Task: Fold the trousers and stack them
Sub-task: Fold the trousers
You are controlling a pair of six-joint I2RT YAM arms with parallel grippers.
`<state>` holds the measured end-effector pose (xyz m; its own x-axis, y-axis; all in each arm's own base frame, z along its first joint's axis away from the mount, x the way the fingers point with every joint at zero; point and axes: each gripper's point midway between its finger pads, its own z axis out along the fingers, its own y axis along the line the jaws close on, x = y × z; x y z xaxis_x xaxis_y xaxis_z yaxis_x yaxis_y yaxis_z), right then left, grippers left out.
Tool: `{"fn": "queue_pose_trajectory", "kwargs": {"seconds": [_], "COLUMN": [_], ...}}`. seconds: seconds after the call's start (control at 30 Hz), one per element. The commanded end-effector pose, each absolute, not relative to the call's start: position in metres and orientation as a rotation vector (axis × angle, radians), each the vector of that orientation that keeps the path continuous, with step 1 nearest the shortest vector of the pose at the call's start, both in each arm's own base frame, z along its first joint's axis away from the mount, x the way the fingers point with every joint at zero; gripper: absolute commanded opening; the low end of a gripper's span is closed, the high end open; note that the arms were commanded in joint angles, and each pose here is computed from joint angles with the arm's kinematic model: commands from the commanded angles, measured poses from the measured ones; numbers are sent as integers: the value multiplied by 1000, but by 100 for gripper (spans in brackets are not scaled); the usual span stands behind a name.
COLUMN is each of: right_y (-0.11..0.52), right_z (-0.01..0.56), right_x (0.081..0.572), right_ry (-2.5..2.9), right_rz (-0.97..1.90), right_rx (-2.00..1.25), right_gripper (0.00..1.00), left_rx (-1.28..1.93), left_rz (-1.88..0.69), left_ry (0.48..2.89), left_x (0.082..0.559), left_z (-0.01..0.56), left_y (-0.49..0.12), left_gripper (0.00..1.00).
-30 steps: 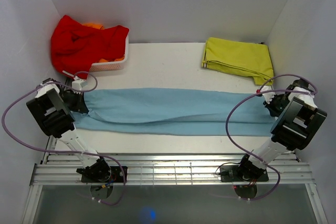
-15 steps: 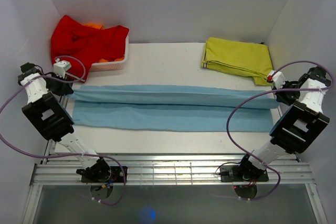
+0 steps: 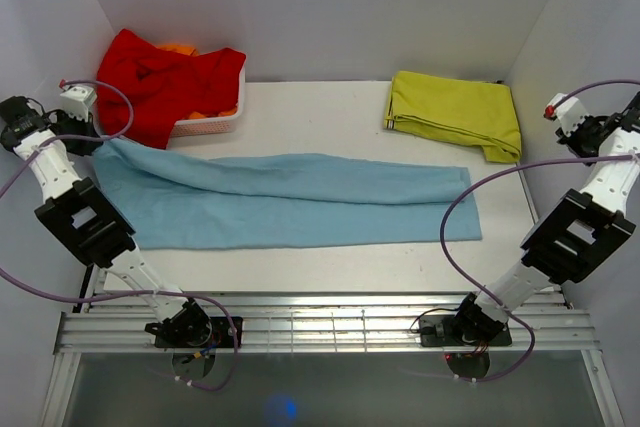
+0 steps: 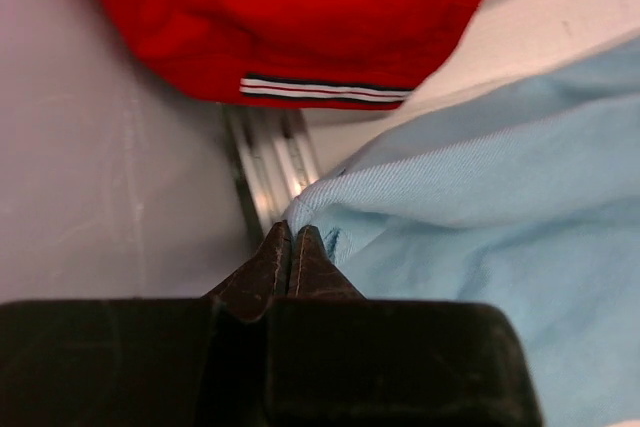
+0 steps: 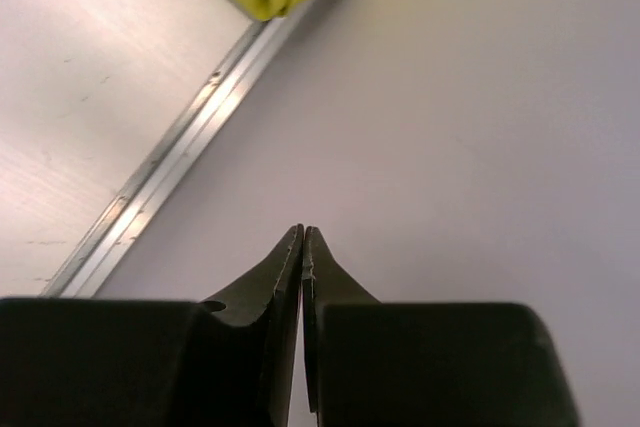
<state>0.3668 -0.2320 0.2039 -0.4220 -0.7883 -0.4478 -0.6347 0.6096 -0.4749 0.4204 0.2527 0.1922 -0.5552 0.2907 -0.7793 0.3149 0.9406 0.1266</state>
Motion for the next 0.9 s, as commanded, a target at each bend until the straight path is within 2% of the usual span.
{"fn": "queue_pose_trajectory", "kwargs": {"seconds": [0.0,0.1,0.17,0.2,0.27,0.37,0.57,0.7,0.87], "right_y": [-245,-239,-220,-203,-176,-130,-50,-21,9], "right_z": [240,245,227,215,190,161,122,94,58], "right_x": [394,406,395,392,371,364,373,384,362], "right_ry": [2114,2097,2145,2147,2228,2295,2425,2460,2547], "right_rz": [-415,-419,-308,-249,-84,134,663,718,654], "right_rx": [-1034,-1042,-1123,-1217,-1282,-1258,-966,-888,-989], "right_gripper": [8,8,8,13,41,52,53,50,43], "left_rx": [360,341,356,380,419,514,592,608,600], "left_rz": [136,109,92,81,36,11,15,5,-31], "left_ry": [2064,2069,2077,2068,2095,2106,2118,2130,2151], "left_x": [439,444,442,440,431,414,393,386,381], "left_z": [245,242,236,237,216,195,171,161,146], "left_y": [286,285,280,275,261,238,218,213,208], "left_gripper": [0,0,0,0,0,0,0,0,0]}}
